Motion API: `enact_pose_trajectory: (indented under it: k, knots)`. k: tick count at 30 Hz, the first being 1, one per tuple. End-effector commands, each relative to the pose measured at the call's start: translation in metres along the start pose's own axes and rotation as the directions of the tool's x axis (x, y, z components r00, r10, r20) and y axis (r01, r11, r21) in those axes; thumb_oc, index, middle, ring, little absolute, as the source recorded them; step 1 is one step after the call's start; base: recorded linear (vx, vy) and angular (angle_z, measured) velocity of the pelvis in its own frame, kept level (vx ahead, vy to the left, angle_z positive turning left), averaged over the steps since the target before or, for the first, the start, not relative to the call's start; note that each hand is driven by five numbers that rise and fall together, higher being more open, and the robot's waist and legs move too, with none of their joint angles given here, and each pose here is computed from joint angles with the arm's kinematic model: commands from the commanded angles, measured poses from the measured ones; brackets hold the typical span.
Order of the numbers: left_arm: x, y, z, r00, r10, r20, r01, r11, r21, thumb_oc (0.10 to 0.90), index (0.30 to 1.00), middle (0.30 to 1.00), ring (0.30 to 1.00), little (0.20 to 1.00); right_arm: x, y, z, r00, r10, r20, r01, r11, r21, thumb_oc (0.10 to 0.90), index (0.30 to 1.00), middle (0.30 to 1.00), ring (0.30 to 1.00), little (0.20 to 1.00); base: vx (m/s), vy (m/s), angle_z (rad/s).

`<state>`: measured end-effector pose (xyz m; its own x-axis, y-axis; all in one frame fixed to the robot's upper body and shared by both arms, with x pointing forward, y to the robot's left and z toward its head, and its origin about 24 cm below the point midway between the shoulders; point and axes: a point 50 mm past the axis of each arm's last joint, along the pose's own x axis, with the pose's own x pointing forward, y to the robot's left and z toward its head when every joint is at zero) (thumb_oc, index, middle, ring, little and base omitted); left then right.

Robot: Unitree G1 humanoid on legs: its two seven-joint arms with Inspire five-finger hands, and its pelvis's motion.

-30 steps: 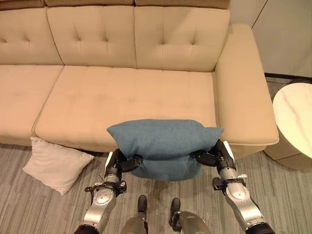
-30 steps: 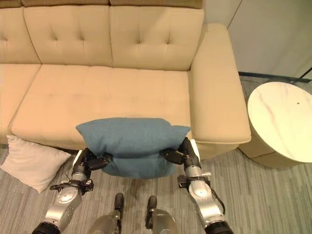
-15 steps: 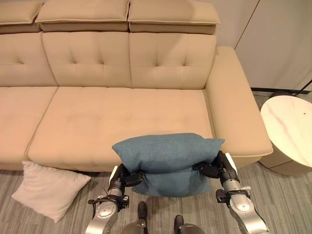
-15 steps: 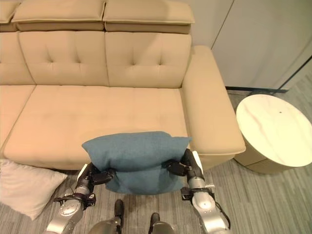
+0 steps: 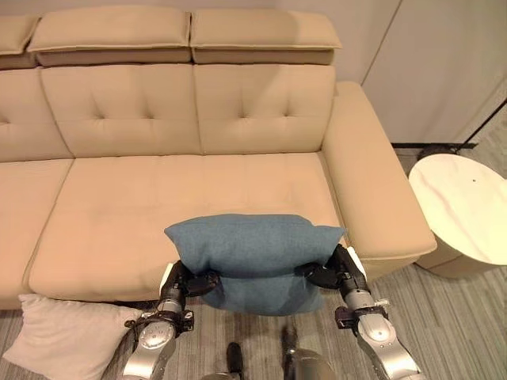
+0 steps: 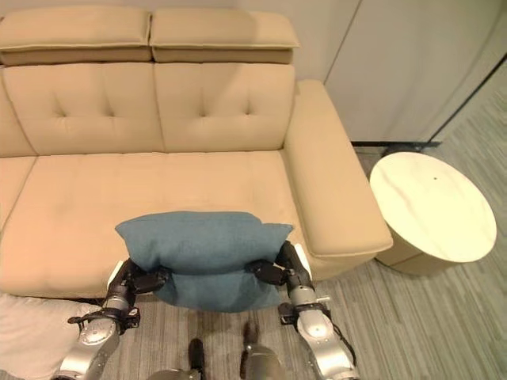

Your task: Pick up all the scattered cushions and arrange them neatly on the sofa.

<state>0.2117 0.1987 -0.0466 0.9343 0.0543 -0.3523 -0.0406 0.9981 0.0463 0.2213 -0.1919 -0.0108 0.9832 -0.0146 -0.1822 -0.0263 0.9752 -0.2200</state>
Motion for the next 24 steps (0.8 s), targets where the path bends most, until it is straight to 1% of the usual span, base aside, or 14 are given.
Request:
enact_pose_trajectory:
  k: [1, 7, 14, 16, 19, 21, 24]
  knots:
    - [0.006, -0.033, 0.065, 0.93, -0.14, 0.34, 0.162, 0.986, -0.035, 0.4, 0.3, 0.3, 0.3, 0.3, 0.015, -0.018, 0.072, 0.93, -0.045, 0.364, 0.05, 0.999, -0.004, 0.4, 0.3, 0.3, 0.3, 0.3, 0.25, -0.231, 0.51]
    - [0.009, -0.041, 0.067, 0.927, -0.163, 0.339, 0.191, 0.98, -0.052, 0.4, 0.3, 0.3, 0.3, 0.3, 0.012, -0.029, 0.069, 0.933, -0.072, 0.353, 0.078, 0.997, -0.003, 0.4, 0.3, 0.3, 0.3, 0.3, 0.08, -0.145, 0.41]
    - [0.009, -0.041, 0.065, 0.932, -0.164, 0.324, 0.189, 0.981, -0.046, 0.4, 0.3, 0.3, 0.3, 0.3, 0.012, -0.033, 0.066, 0.938, -0.09, 0.335, 0.096, 0.995, -0.002, 0.4, 0.3, 0.3, 0.3, 0.3, 0.19, -0.017, 0.02]
    - [0.009, -0.039, 0.067, 0.932, -0.153, 0.328, 0.177, 0.983, -0.045, 0.4, 0.3, 0.3, 0.3, 0.3, 0.013, -0.033, 0.065, 0.939, -0.101, 0.33, 0.106, 0.994, 0.004, 0.4, 0.3, 0.3, 0.3, 0.3, 0.33, 0.095, -0.24]
    - [0.005, -0.038, 0.067, 0.927, -0.169, 0.336, 0.189, 0.982, -0.026, 0.4, 0.3, 0.3, 0.3, 0.3, 0.013, -0.027, 0.066, 0.939, -0.071, 0.336, 0.079, 0.997, -0.01, 0.4, 0.3, 0.3, 0.3, 0.3, 0.35, 0.233, -0.56]
    - [0.004, -0.033, 0.067, 0.928, -0.166, 0.334, 0.181, 0.983, -0.014, 0.4, 0.3, 0.3, 0.3, 0.3, 0.013, -0.023, 0.069, 0.938, -0.049, 0.344, 0.058, 0.998, -0.016, 0.4, 0.3, 0.3, 0.3, 0.3, 0.26, 0.272, -0.75]
    - [0.003, -0.022, 0.072, 0.925, -0.135, 0.355, 0.144, 0.99, -0.001, 0.4, 0.3, 0.3, 0.3, 0.3, 0.016, -0.014, 0.077, 0.926, -0.031, 0.377, 0.027, 1.0, 0.017, 0.4, 0.3, 0.3, 0.3, 0.3, 0.16, 0.216, -0.59]
